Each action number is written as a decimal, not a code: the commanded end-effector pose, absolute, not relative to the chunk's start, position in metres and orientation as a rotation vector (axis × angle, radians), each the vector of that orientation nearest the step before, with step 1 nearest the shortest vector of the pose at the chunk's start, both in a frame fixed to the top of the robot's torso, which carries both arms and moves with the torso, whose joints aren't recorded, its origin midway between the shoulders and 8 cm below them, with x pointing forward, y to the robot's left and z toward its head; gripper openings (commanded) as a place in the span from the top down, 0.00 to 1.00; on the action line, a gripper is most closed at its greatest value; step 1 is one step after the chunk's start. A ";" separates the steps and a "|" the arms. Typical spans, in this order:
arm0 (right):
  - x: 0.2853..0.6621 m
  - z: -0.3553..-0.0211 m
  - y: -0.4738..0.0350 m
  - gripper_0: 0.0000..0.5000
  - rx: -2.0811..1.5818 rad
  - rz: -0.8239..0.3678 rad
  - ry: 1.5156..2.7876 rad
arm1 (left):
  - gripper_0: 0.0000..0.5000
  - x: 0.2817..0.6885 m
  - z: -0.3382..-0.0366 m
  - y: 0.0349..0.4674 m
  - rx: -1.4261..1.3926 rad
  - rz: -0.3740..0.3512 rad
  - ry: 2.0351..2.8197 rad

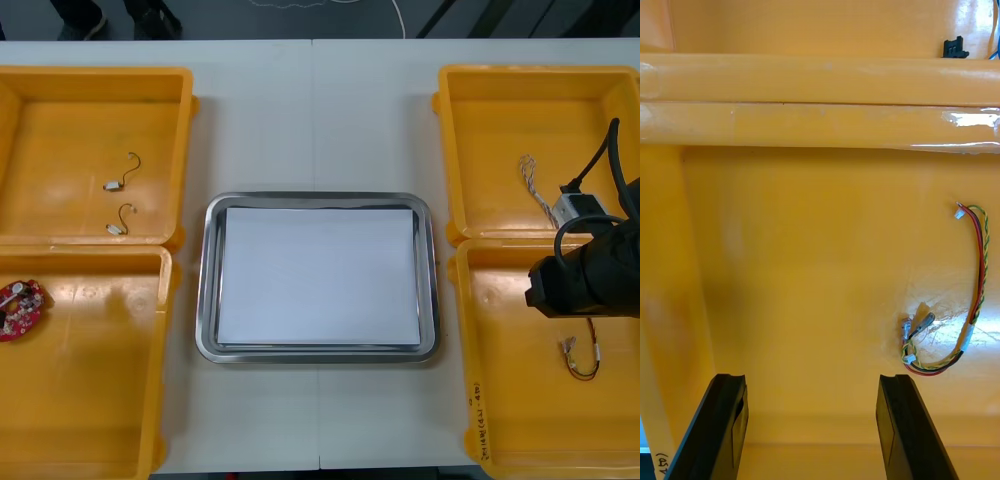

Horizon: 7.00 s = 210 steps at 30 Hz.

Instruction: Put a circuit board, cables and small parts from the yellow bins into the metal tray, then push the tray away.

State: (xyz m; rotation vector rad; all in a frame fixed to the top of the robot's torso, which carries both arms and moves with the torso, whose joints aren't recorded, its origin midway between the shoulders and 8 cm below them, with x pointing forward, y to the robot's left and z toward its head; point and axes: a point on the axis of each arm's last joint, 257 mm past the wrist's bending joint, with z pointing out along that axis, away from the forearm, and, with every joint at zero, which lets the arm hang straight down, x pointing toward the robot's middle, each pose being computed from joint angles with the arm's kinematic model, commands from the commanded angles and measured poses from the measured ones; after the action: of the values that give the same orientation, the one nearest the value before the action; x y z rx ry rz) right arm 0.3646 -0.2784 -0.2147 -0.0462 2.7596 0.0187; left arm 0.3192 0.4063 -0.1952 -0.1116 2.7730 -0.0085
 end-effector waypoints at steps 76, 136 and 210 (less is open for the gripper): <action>0.361 -0.213 -0.363 0.00 -0.432 -0.266 2.685 | 0.00 0.351 -0.191 0.501 1.234 0.159 2.616; 0.337 -0.335 -0.414 0.00 0.038 0.046 2.761 | 0.00 0.367 -0.271 0.507 1.377 0.234 2.525; 0.364 -0.248 -0.357 1.00 -0.069 0.107 2.715 | 1.00 0.363 -0.302 0.495 1.339 0.222 2.542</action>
State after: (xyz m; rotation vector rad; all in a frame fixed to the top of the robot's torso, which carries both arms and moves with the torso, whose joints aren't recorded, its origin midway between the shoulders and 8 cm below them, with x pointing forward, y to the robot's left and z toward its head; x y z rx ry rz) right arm 0.3432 -0.3658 -0.2845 -0.0889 2.7903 0.0987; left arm 0.3724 0.4955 -0.2909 1.2693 2.5556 0.2196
